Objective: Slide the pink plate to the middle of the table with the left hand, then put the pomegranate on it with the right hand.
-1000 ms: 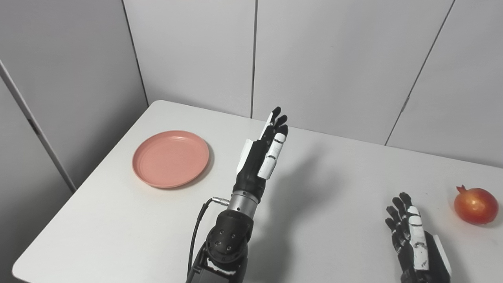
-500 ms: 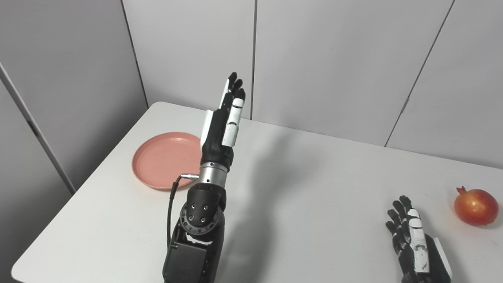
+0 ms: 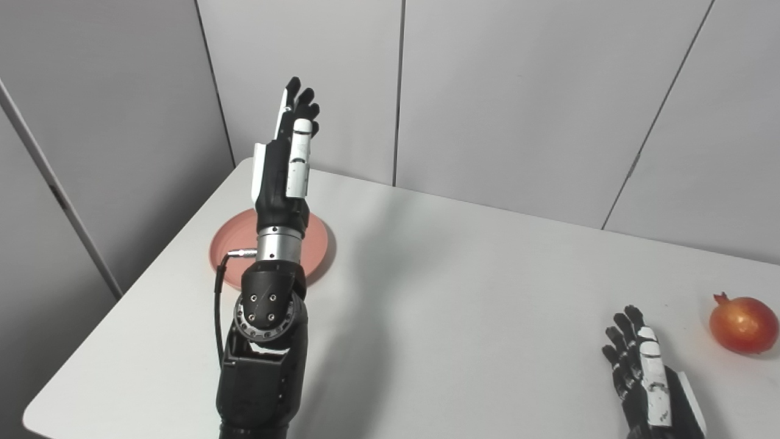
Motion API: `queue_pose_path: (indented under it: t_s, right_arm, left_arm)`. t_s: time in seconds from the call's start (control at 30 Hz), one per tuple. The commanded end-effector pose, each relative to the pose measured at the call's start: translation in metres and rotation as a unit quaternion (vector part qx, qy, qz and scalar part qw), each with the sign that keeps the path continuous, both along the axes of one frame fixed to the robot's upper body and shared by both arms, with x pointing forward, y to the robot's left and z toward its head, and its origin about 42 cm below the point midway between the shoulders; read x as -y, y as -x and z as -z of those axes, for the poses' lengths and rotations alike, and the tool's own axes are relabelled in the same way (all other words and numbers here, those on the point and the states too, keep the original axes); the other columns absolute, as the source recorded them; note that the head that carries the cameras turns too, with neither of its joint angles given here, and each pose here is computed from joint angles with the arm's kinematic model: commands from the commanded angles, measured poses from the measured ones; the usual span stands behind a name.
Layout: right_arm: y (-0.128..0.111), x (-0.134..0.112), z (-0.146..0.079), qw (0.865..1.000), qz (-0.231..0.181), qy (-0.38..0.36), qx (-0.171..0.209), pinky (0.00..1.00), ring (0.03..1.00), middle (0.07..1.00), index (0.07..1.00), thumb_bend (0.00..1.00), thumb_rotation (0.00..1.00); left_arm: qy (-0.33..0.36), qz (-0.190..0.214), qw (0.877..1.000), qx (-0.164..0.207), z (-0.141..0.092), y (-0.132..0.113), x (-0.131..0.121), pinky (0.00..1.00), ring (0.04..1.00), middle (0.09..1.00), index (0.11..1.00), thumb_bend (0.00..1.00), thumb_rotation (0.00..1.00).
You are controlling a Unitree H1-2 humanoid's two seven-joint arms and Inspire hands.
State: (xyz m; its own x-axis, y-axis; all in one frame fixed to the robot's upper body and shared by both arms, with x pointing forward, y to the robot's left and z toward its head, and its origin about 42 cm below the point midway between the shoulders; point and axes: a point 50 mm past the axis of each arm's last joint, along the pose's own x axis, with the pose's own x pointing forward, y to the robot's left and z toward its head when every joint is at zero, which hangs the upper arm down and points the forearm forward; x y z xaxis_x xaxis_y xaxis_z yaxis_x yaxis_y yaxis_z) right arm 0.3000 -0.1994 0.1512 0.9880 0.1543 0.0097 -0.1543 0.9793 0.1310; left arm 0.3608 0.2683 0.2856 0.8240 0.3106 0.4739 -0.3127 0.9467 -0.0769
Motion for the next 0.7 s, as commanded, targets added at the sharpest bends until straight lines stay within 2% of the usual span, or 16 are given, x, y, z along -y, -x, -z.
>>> queue_pose_path:
  t_s: [0.0, 0.2, 0.5, 0.67]
  right_arm:
    - [-0.005, 0.0, -0.018, 0.999, -0.005, -0.007, 0.045, 1.0, 0.994, 0.989, 0.996, 0.18, 1.0]
    - [-0.004, -0.002, -0.017, 0.999, -0.006, -0.003, 0.04, 1.0, 0.996, 0.992, 1.0, 0.17, 1.0]
    - [-0.005, 0.0, -0.014, 0.999, -0.005, 0.0, 0.044, 1.0, 0.991, 0.988, 0.997, 0.15, 1.0]
    - [-0.005, 0.001, -0.015, 0.999, -0.005, -0.006, 0.044, 1.0, 0.994, 0.991, 0.998, 0.15, 1.0]
  left_arm:
    - [-0.001, -0.01, 0.999, 0.041, -0.021, 0.0, -0.006, 0.94, 0.943, 0.954, 0.947, 0.48, 1.0]
    - [0.005, -0.044, 0.998, 0.047, -0.018, 0.003, -0.029, 0.95, 0.949, 0.96, 0.954, 0.47, 1.0]
    - [0.024, -0.087, 0.995, 0.036, -0.002, 0.01, -0.055, 0.96, 0.95, 0.956, 0.942, 0.46, 1.0]
    - [0.034, -0.097, 0.994, 0.027, 0.006, 0.016, -0.063, 0.97, 0.956, 0.963, 0.95, 0.45, 1.0]
